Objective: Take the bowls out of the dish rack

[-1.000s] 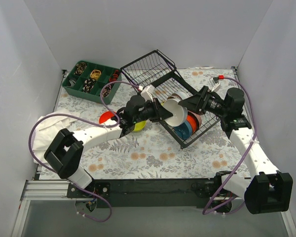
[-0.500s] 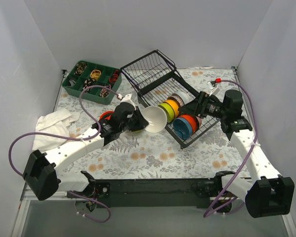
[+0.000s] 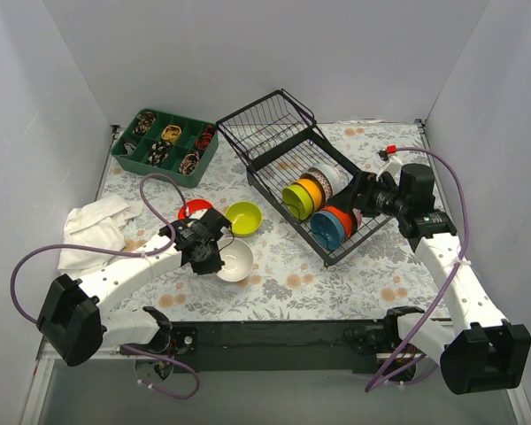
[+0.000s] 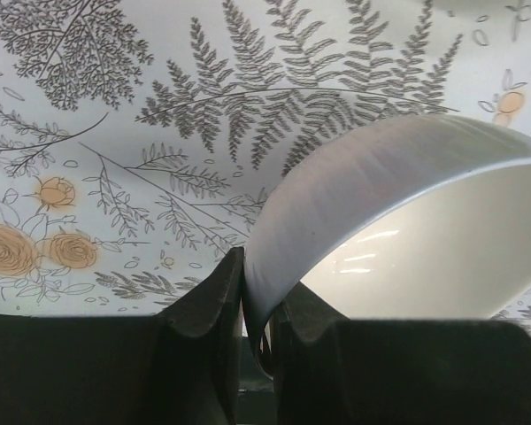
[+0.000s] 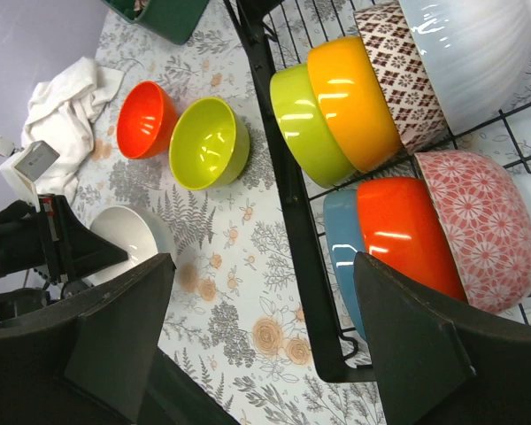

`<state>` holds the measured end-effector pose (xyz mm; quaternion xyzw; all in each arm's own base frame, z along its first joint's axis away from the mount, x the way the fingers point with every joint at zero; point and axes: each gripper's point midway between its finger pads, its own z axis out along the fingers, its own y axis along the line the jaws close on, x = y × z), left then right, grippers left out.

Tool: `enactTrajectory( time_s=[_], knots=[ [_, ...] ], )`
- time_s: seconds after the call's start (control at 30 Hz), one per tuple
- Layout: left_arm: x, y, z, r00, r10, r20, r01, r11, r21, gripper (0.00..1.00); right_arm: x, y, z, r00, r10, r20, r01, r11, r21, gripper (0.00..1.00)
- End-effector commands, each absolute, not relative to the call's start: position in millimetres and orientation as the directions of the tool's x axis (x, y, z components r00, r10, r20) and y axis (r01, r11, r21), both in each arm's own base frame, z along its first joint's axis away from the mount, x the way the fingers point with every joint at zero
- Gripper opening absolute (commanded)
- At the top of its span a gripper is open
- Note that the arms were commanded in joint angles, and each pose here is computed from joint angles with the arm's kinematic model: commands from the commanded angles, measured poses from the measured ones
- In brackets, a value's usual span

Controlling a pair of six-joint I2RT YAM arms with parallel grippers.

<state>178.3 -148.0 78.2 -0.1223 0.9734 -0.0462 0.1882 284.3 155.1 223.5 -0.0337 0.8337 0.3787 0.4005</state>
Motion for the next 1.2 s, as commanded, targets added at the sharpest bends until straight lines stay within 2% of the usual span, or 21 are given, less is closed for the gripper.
enactTrajectory(
  time_s=[0.0, 0.17, 0.43, 0.5, 0.53, 0.63, 0.67, 0.73, 0.77, 0.87, 0.97, 1.03, 1.17],
  knots=[
    [178.1, -128.5, 71.3, -0.899, -0.279, -0.338, -0.270, 0.960, -0.076, 0.00, 289.9, 146.0, 239.0, -0.615, 0.222, -0.757, -0.386, 0.753, 0.534, 0.90],
    [185.7, -121.7, 54.3, -0.897, -0.332, -0.293, -0.300, 0.942, -0.149, 0.00, 286.4, 144.7, 228.9, -0.627, 0.214, -0.749, -0.379, 0.757, 0.533, 0.90],
    [182.2, -126.9, 31.2, -0.908, -0.357, -0.221, -0.319, 0.929, -0.189, 0.14, 293.5, 138.0, 231.4, -0.598, 0.164, -0.785, -0.400, 0.787, 0.470, 0.90],
    [181.1, -127.1, 30.7, -0.904, -0.366, -0.220, -0.326, 0.925, -0.198, 0.22, 296.0, 137.1, 232.9, -0.592, 0.149, -0.792, -0.409, 0.792, 0.454, 0.90],
    [181.6, -128.0, 32.6, -0.901, -0.372, -0.224, -0.330, 0.921, -0.206, 0.32, 299.1, 137.7, 236.4, -0.585, 0.145, -0.798, -0.414, 0.792, 0.448, 0.90],
    [186.0, -128.6, 46.0, -0.886, -0.388, -0.254, -0.334, 0.914, -0.231, 0.48, 307.7, 135.3, 241.1, -0.570, 0.131, -0.811, -0.417, 0.804, 0.423, 0.90],
    [185.4, -125.6, 48.9, -0.882, -0.393, -0.262, -0.341, 0.913, -0.223, 0.58, 310.4, 134.5, 241.3, -0.567, 0.127, -0.814, -0.416, 0.809, 0.416, 0.90],
    [189.5, -125.6, 61.6, -0.868, -0.404, -0.289, -0.342, 0.908, -0.243, 0.67, 320.1, 132.6, 243.7, -0.560, 0.119, -0.820, -0.409, 0.821, 0.399, 0.90],
    [188.1, -121.6, 64.6, -0.862, -0.412, -0.296, -0.353, 0.906, -0.232, 0.78, 324.3, 131.5, 245.6, -0.554, 0.116, -0.824, -0.407, 0.826, 0.390, 0.91],
    [191.8, -116.7, 86.6, -0.833, -0.431, -0.348, -0.358, 0.898, -0.254, 0.93, 338.7, 133.0, 247.4, -0.551, 0.085, -0.830, -0.427, 0.826, 0.368, 0.92],
    [195.5, -112.1, 112.1, -0.789, -0.462, -0.405, -0.364, 0.883, -0.296, 0.98, 354.9, 131.4, 247.8, -0.539, 0.052, -0.841, -0.435, 0.837, 0.331, 0.95],
    [199.6, -107.5, 131.2, -0.744, -0.485, -0.459, -0.358, 0.870, -0.338, 0.98, 365.9, 129.2, 244.3, -0.534, 0.023, -0.845, -0.441, 0.846, 0.301, 0.98],
    [203.6, -97.3, 160.0, -0.651, -0.524, -0.550, -0.335, 0.848, -0.411, 0.98, 387.1, 124.7, 244.6, -0.517, -0.018, -0.856, -0.450, 0.856, 0.254, 0.99]
  ],
)
